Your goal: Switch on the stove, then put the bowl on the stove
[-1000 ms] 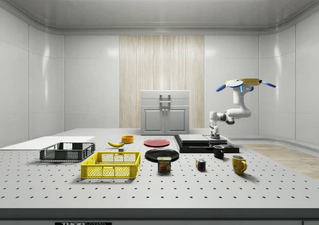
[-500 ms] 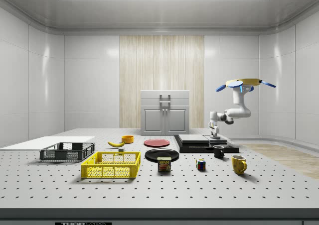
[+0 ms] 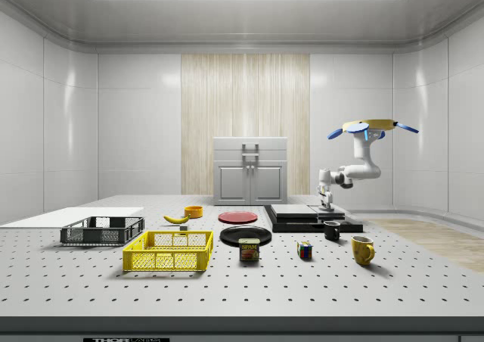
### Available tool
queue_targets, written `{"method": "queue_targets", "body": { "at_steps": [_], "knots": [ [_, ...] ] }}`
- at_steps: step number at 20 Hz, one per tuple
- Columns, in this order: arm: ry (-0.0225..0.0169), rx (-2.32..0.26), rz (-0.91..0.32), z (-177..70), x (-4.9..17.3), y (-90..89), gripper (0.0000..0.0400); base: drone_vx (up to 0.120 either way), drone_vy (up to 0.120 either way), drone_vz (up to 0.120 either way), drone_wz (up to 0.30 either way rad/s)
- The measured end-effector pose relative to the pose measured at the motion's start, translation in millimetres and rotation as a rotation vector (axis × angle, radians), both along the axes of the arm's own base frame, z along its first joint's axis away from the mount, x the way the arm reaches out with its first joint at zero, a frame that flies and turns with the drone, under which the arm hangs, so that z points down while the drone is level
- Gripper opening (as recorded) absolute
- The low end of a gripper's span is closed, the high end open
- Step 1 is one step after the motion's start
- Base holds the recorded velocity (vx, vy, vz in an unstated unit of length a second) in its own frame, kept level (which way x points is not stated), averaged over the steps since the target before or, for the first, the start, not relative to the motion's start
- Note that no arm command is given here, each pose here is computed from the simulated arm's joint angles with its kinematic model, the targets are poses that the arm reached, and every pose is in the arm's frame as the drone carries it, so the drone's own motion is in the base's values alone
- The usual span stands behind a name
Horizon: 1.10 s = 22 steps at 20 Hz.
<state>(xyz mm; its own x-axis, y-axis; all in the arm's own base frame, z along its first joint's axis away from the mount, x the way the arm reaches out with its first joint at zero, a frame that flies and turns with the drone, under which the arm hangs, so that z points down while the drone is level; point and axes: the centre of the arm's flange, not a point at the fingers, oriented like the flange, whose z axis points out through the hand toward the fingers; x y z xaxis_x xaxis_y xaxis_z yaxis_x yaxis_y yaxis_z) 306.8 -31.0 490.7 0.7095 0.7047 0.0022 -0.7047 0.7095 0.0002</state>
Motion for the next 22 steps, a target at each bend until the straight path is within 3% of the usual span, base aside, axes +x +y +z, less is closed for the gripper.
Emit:
{"method": "queue_targets", "body": {
  "at_steps": [4,11,16,22],
  "knots": [
    [-0.0001,0.0,0.002,0.0,-0.1,-0.6,0.04,0.0,0.0,0.08,0.0],
    [-0.0002,0.0,0.003,-0.1,-0.1,-0.9,0.04,0.12,0.0,0.0,0.0],
    [-0.0002,0.0,0.003,-0.1,-0.1,-1.0,0.04,0.12,-0.096,0.0,0.0],
    [-0.0002,0.0,0.003,-0.1,-0.1,1.4,0.04,0.12,0.0,0.0,0.0]
  ]
}}
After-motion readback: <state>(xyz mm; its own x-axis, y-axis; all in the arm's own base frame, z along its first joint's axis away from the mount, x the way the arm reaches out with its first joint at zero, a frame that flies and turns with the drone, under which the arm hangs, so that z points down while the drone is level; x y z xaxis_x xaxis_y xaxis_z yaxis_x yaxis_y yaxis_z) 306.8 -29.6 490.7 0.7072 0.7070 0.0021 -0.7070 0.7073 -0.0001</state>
